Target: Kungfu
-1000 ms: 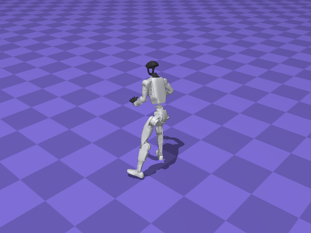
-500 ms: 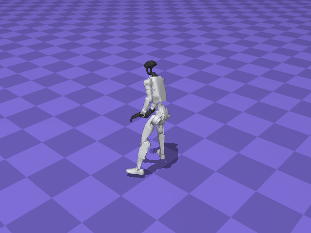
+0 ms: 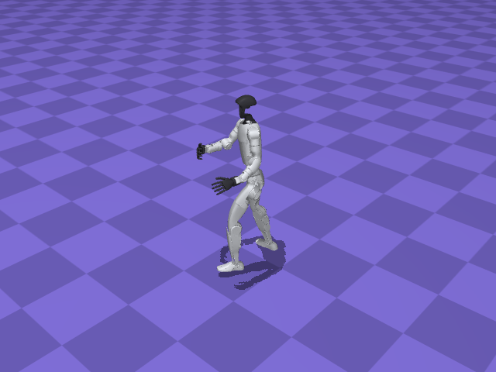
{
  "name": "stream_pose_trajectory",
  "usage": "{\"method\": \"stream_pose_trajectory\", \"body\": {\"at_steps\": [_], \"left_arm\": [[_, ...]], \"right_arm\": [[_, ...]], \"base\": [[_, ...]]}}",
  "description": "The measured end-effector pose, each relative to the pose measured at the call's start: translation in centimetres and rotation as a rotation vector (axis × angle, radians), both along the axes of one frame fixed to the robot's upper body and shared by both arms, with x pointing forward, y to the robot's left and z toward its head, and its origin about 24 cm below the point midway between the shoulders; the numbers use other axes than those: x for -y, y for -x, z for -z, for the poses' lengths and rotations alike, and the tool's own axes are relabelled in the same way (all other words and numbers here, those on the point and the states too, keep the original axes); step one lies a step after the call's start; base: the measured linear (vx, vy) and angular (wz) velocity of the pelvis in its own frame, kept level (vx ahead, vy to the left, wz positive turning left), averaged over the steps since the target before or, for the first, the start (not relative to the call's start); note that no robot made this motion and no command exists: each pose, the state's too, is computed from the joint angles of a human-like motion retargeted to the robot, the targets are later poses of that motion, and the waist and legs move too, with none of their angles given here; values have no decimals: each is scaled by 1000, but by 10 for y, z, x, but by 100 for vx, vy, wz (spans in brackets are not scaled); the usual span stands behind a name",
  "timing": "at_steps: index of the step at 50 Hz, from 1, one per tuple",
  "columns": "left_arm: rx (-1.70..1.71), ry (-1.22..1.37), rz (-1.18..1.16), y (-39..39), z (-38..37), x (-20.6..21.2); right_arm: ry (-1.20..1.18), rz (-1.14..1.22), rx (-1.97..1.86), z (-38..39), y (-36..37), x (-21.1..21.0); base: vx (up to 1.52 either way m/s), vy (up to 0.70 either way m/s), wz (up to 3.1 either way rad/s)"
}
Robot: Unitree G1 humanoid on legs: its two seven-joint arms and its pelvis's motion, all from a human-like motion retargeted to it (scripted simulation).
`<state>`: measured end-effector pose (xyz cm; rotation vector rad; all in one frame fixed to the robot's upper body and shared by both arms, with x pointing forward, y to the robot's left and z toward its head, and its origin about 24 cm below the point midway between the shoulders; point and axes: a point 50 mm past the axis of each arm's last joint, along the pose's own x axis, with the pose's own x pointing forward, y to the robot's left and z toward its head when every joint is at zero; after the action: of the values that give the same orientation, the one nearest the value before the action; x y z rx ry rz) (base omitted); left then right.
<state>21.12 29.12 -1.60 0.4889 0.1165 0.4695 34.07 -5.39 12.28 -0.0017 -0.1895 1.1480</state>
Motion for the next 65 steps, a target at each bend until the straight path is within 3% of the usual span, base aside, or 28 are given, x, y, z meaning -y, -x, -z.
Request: {"method": "stream_pose_trajectory", "body": {"at_steps": [4, 8, 13, 17, 18, 20, 22, 32, 39, 43, 46, 50, 54, 60, 65], "left_arm": [[137, 202, 313, -58, -65, -16], [204, 297, 615, -112, -126, 12], [-60, 284, 1250, -140, -140, 133], [-275, 444, 1685, -110, -103, 236], [-314, 516, 1749, -100, -93, 255], [-452, 652, 1707, -83, -60, 288], [-420, 834, 1709, -77, -55, 300], [-528, 1020, 1564, -60, -18, 293], [-363, 1094, 1364, -65, -21, 258], [-43, 1059, 1181, -78, -50, 231], [381, 920, 1077, -91, -112, 209], [1072, 571, 1127, -62, -218, 194], [1665, 365, 1083, -6, -273, 206], [2004, 373, 891, 28, -296, 209], [1979, 274, 854, 26, -296, 203]], "right_arm": [[-125, 169, 363, -50, 11, 24], [-286, 451, 698, -72, 45, 52], [-527, 1078, 1023, -56, 98, 92], [-621, 1313, 1122, -38, 120, 96], [-586, 1334, 1137, -31, 122, 94], [-482, 1599, 1176, -10, 124, 98], [-428, 1761, 1296, 3, 139, 110], [-299, 1550, 1112, 31, 150, 106], [-433, 1356, 1070, 22, 133, 68], [-641, 1047, 1113, -11, 117, 41], [-816, 710, 1240, -65, 106, 37], [-901, 120, 1661, -159, 138, 33], [-881, -353, 2093, -203, 189, 27], [-984, -551, 2336, -220, 203, 13], [-1145, -441, 2318, -217, 196, 8]], "base": [[50, 23, 255], [48, 14, 171], [42, 6, 192], [26, 14, 111], [29, 12, 64], [29, 7, 25], [20, 2, -33], [8, 1, -30], [-2, 3, -93], [-20, -12, -55], [-35, -36, 84], [-22, -65, 85], [-4, -83, -25], [-22, -23, 6], [-38, -11, -37]]}}
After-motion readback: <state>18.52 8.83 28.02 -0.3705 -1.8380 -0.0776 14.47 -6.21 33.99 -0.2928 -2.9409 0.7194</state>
